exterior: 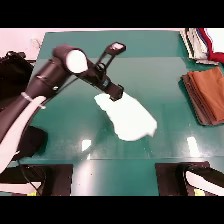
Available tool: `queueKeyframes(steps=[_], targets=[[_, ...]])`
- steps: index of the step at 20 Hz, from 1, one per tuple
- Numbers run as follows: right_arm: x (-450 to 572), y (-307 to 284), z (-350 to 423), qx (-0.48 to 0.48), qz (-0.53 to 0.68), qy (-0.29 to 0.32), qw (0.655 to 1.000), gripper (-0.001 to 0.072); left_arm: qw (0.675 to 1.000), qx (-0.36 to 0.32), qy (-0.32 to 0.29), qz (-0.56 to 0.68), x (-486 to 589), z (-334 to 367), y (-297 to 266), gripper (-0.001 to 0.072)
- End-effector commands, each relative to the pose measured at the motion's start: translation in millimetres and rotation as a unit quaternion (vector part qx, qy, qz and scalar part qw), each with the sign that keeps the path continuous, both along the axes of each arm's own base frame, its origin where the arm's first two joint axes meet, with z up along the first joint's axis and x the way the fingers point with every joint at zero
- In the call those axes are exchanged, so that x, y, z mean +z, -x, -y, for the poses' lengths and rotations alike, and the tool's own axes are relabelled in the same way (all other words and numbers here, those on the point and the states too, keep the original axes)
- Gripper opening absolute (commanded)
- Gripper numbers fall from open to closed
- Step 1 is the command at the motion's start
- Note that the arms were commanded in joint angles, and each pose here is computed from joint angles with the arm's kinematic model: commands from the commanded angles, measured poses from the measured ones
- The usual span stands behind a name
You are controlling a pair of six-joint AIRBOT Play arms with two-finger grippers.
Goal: Fold the shirts.
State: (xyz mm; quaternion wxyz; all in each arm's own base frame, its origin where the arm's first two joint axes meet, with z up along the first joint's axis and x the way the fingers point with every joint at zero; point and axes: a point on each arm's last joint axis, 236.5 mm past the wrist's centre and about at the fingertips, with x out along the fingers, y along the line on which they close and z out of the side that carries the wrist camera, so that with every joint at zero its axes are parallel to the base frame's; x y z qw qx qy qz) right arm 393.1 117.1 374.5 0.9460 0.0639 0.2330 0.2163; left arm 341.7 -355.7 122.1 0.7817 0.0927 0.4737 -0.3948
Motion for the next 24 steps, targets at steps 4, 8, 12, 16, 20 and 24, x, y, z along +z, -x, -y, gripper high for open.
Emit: queueKeyframes(steps=[4,8,12,16,20,24], targets=[[-7,4,-1,0.005,-0.015,0.007,1.000,0.0022,0.992,0.121,0.043,0.008,-26,-40,-95,0.0693],[-18,11,-1,0.013,-0.040,0.016,0.999,0.0022,0.972,0.198,0.075,-0.103,-80,-93,-131,0.0693],[-45,17,-2,0.020,-0.083,0.024,0.996,0.0022,0.965,0.172,0.056,-0.192,-148,-80,-114,0.0693],[-114,31,6,0.012,-0.170,0.025,0.985,0.0022,0.968,0.132,0.035,-0.210,-177,-55,-94,0.0679],[-202,53,56,-0.060,-0.284,0.004,0.957,0.0023,0.971,0.124,0.040,-0.199,-165,-55,-100,0.0031],[-330,122,105,-0.125,-0.463,-0.040,0.877,0.0586,0.975,0.113,0.044,-0.187,-132,-67,-112,0.0031]])
